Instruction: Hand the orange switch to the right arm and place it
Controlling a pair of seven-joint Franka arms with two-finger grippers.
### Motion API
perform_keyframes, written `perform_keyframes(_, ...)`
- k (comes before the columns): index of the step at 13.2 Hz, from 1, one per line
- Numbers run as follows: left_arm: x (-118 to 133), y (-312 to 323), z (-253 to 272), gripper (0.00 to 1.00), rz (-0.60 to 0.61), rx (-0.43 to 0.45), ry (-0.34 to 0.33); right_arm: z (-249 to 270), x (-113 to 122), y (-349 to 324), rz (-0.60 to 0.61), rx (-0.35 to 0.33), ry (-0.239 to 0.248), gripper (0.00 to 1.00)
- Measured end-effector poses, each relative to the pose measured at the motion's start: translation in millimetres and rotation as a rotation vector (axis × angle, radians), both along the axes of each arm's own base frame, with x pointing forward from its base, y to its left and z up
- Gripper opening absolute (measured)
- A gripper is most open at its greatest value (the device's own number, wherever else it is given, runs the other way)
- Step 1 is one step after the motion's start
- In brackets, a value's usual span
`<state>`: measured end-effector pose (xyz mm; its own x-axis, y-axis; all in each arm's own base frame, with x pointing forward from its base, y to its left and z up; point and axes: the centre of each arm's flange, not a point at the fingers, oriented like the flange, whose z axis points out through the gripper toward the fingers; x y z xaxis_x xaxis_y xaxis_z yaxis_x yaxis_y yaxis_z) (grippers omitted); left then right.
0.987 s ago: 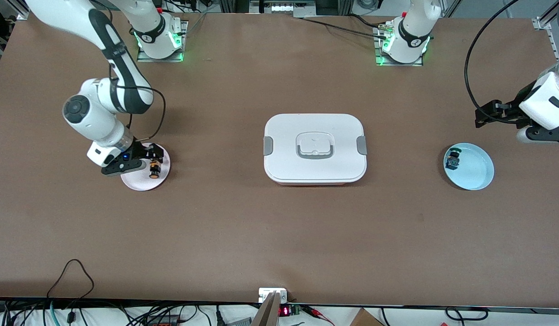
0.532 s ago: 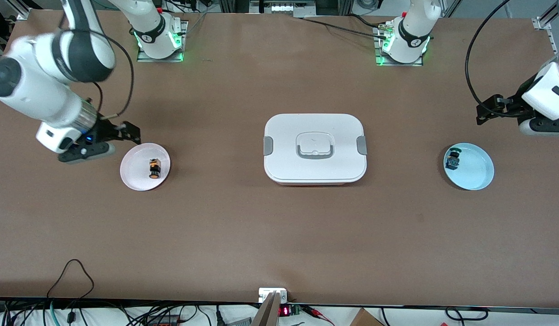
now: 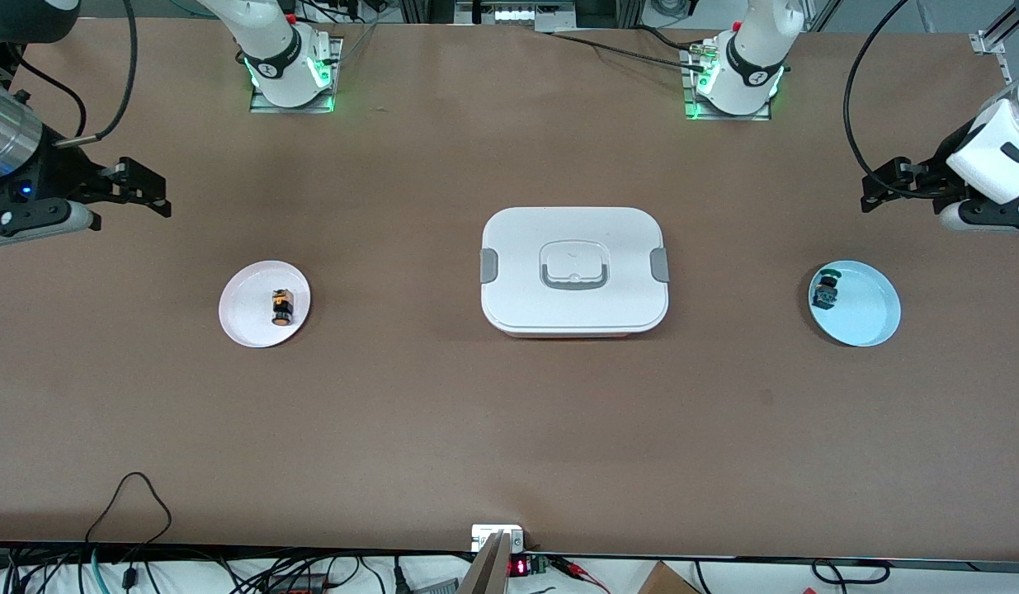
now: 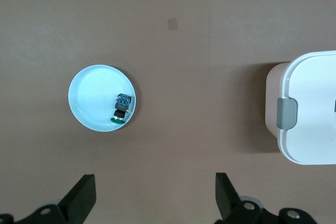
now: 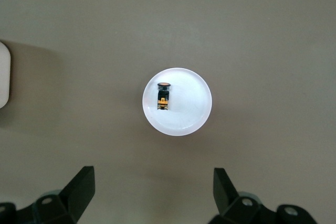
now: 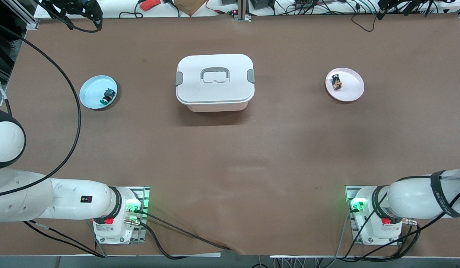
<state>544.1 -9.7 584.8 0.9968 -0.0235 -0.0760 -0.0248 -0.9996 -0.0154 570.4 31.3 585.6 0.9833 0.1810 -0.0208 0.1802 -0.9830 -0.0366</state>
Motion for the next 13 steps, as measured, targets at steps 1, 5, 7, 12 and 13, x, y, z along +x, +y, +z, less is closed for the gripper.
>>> perform_keyframes(1,0,-3,1,1.0,-0.006,0.0,-0.001,-2,1,-2,-0.003,0.0,0.004,1.0)
perform_keyframes(5,1,-12,8,1.0,-0.022,0.0,-0.017,7,3,3,0.004,0.001,-0.016,1.0)
perform_keyframes(7,1,-14,8,1.0,-0.026,0.0,-0.018,10,4,7,0.011,0.002,-0.023,1.0)
perform_keyframes(12,4,-17,2,1.0,-0.028,0.001,-0.008,4,7,11,0.018,0.002,-0.013,1.0)
perform_keyframes(13,5,-18,2,1.0,-0.022,0.001,-0.008,3,7,12,0.019,0.002,-0.011,1.0)
